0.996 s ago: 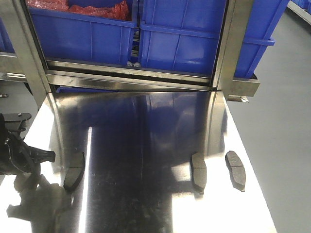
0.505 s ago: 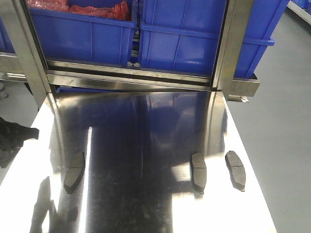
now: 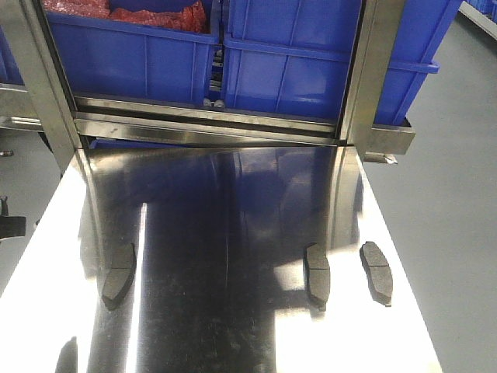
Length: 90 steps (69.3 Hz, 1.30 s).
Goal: Move and align brake pads A on conveyor
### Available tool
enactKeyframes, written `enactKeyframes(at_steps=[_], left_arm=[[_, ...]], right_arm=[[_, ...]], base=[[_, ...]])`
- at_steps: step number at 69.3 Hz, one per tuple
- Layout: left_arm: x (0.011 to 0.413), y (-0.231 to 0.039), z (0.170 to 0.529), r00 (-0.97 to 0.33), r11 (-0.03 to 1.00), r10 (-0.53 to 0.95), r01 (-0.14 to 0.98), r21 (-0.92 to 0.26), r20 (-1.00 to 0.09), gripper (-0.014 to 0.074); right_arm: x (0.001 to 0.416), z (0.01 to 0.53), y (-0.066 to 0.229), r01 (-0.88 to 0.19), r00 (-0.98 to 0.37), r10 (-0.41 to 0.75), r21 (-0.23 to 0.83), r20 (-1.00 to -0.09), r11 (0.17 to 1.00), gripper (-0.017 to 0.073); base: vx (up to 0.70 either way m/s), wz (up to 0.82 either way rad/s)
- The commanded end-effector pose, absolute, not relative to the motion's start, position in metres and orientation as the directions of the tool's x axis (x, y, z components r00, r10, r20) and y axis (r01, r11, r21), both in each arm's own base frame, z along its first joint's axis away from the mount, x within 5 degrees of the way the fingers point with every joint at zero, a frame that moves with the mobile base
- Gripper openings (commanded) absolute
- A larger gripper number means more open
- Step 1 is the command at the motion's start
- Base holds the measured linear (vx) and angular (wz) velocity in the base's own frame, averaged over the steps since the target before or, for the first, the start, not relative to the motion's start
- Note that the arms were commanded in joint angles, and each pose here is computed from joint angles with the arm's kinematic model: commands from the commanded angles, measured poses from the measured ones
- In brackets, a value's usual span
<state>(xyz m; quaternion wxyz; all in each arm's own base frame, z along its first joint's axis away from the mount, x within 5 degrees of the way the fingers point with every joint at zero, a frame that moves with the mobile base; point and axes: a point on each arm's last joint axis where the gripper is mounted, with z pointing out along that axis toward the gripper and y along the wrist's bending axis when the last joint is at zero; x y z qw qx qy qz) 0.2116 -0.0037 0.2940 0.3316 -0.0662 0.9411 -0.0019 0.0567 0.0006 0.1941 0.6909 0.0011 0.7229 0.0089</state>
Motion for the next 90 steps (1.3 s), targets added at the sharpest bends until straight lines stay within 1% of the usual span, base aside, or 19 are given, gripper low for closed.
enactKeyframes(at_steps=[1, 49, 57, 90], left_arm=[[0.2125, -0.0045, 0.3129, -0.692, 0.992, -0.118, -0.106, -0.062, -0.712, 0.0108], [0.2126, -0.0045, 0.313, -0.691, 0.992, -0.118, -0.106, -0.062, -0.713, 0.0108], [0.2126, -0.0045, 0.313, -0.691, 0.992, -0.118, -0.106, -0.062, -0.713, 0.0108], [0.2126, -0.0045, 0.313, -0.691, 0.992, -0.118, -0.106, -0.062, -0.713, 0.0108]], right_arm=[[0.0565, 0.1944, 0.0004, -0.008, 0.023, 0.001, 0.001, -1.0, 1.0, -0.001], [0.0565, 0.1944, 0.0004, -0.008, 0.023, 0.001, 0.001, -1.0, 1.0, -0.001], [0.0565, 0.1945, 0.0003, -0.006, 0.025, -0.043, -0.043, -0.999, 0.999, -0.001], [0.0564, 0.1956, 0.0004, -0.007, 0.031, -0.023, -0.024, -0.999, 1.0, -0.0008]], base=[[0.0, 0.0], [0.0, 0.0], [0.0, 0.0], [0.0, 0.0]])
